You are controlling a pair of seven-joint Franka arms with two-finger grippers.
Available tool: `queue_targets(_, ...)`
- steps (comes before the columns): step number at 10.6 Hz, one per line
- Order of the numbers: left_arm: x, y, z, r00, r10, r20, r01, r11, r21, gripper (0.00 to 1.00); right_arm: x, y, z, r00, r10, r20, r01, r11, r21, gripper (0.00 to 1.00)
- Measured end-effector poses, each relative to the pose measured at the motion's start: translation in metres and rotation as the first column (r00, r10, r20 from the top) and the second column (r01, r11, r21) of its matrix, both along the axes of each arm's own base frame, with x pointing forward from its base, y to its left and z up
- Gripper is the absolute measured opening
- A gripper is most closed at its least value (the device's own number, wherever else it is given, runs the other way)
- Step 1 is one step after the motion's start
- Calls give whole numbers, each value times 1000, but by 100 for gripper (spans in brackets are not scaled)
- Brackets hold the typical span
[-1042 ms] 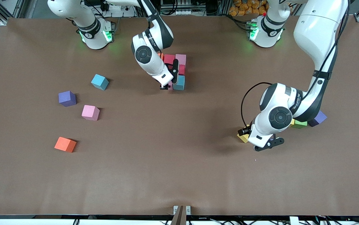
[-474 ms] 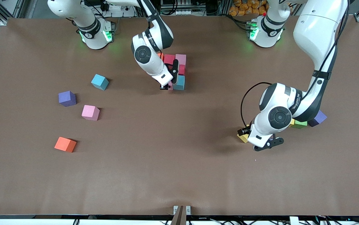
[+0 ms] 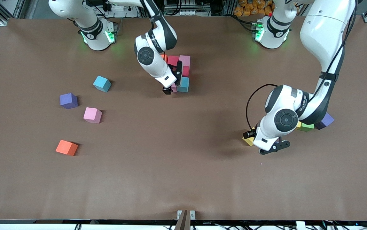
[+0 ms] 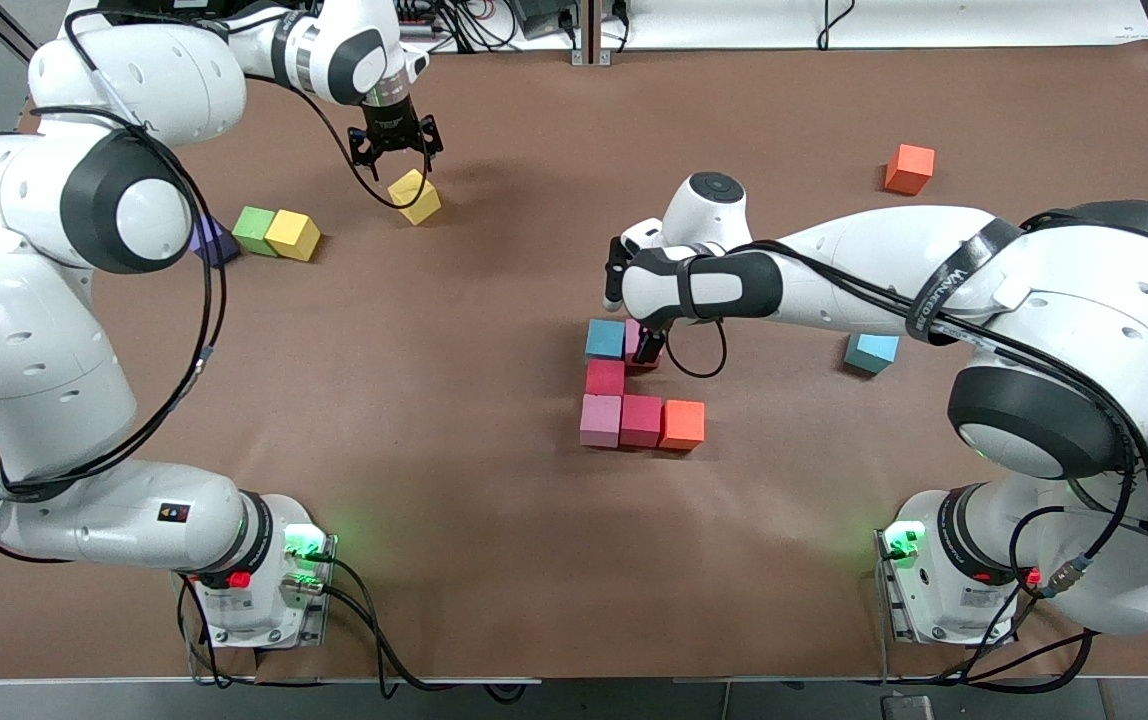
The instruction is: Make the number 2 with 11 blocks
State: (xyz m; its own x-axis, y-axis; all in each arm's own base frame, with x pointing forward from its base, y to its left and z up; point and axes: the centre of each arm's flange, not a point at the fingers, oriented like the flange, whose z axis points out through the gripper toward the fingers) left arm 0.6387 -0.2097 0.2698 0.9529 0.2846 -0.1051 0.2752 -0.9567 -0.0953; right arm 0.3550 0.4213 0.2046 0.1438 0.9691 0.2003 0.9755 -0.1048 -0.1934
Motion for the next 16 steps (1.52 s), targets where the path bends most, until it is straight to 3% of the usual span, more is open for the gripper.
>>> queue_targets(2, 3, 0, 4, 1000, 1, 9, -1, 1000, -3, 100, -1, 0, -1, 1000, -2, -5, 2, 1000, 0, 100)
queue_targets(7, 12, 0, 11, 999, 32, 32, -32, 999, -9, 100, 5, -10, 16, 997, -11, -79, 12, 1000, 13, 100)
queue_targets(12, 17, 6, 10, 998, 51, 38, -51, 999, -9, 100, 13, -15, 29, 997, -21, -77, 23, 999, 32, 100)
queue_targets(14, 17, 6, 10, 998, 52, 37, -52, 999, -8, 100, 36, -36, 42, 997, -48, -55, 50, 998, 28, 100)
queue_targets(16, 18, 6, 10, 998, 52, 37, -52, 999, -8, 100, 85, -95, 62, 992, -126, -23, 126, 992, 2, 100)
